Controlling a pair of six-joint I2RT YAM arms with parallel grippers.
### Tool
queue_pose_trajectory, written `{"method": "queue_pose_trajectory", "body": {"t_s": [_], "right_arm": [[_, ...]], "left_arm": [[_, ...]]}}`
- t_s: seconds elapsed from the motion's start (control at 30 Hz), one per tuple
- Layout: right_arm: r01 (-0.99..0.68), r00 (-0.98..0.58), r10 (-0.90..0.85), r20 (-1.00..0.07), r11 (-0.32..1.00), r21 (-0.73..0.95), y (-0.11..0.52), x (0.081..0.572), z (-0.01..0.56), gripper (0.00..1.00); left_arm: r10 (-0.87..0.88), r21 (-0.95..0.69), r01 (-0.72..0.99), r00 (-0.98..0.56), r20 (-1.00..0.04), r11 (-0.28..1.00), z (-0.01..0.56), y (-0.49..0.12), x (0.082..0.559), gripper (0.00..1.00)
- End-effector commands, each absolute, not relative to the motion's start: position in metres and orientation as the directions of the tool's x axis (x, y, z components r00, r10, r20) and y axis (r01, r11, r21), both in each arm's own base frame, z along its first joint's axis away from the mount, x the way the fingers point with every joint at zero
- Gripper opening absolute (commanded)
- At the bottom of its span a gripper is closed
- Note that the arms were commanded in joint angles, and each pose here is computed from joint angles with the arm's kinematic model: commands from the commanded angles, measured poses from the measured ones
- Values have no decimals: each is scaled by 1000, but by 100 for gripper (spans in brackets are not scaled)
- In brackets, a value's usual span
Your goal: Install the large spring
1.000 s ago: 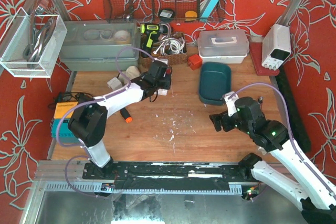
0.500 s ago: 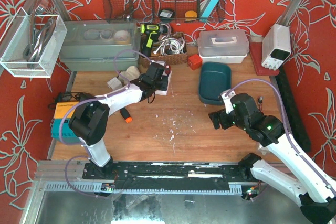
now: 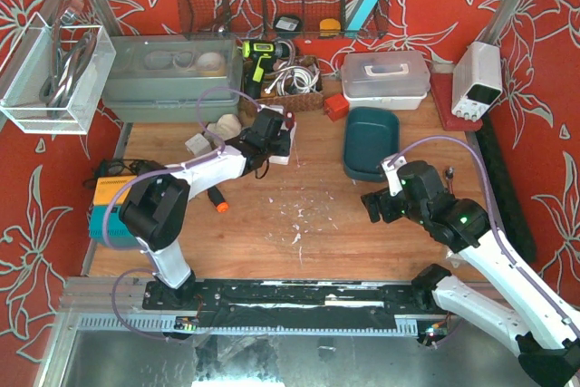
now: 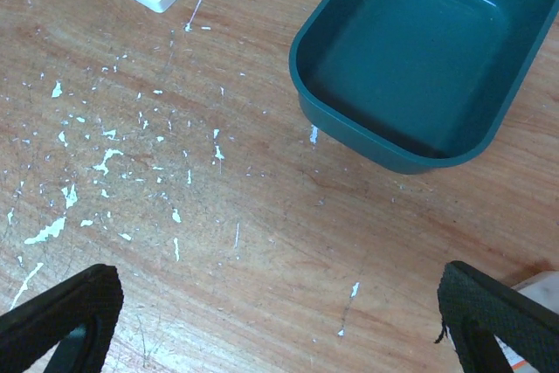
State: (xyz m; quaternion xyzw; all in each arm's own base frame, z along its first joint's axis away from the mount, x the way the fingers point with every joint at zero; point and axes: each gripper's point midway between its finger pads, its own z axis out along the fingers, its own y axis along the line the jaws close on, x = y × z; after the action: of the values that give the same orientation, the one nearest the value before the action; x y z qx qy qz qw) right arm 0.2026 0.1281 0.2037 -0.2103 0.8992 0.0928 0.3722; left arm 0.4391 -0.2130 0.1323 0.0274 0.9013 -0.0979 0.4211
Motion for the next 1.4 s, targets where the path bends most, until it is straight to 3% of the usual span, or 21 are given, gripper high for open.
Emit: {"method": "queue_pose_trajectory", "body": {"t_s": [0.0, 0.3, 0.5, 0.83, 0.87, 0.97, 1.0, 1.2, 1.37], "right_arm": [[-440, -630, -319, -708, 898, -13, 124, 203, 208, 99], [-450, -635, -323, -702, 893, -4, 127, 203, 206, 99], [-451, -626, -328, -708, 892, -15, 126, 204, 212, 99], [-422, -614, -292, -733, 906, -8, 128, 213, 223, 99], [-411, -609, -287, -739, 911, -15, 127, 216, 226, 99], [-356, -589, -274, -760, 932, -60, 119, 227, 233, 99], [-325, -580, -271, -768, 942, -87, 114, 232, 236, 99], [-66, -518, -255, -816, 964, -259, 73, 260, 244, 99], [-4, -425, -262, -866, 958, -288, 74, 279, 248, 99]], "left_arm": [[-34, -149, 114, -673, -739, 982, 128, -204, 426, 0], [-12, -160, 155, -680, -733, 975, 115, -213, 428, 2], [23, -104, 133, -716, -698, 986, 87, -209, 433, 12], [-18, -152, 129, -704, -710, 980, 116, -214, 434, 59], [-35, -172, 126, -701, -712, 977, 123, -215, 432, 65], [-107, -257, 114, -696, -710, 960, 147, -217, 423, 97], [-127, -280, 112, -695, -708, 953, 154, -217, 419, 100], [-194, -345, 123, -633, -749, 931, 205, -202, 391, 100], [-207, -318, 121, -536, -818, 941, 220, -172, 362, 100]]}}
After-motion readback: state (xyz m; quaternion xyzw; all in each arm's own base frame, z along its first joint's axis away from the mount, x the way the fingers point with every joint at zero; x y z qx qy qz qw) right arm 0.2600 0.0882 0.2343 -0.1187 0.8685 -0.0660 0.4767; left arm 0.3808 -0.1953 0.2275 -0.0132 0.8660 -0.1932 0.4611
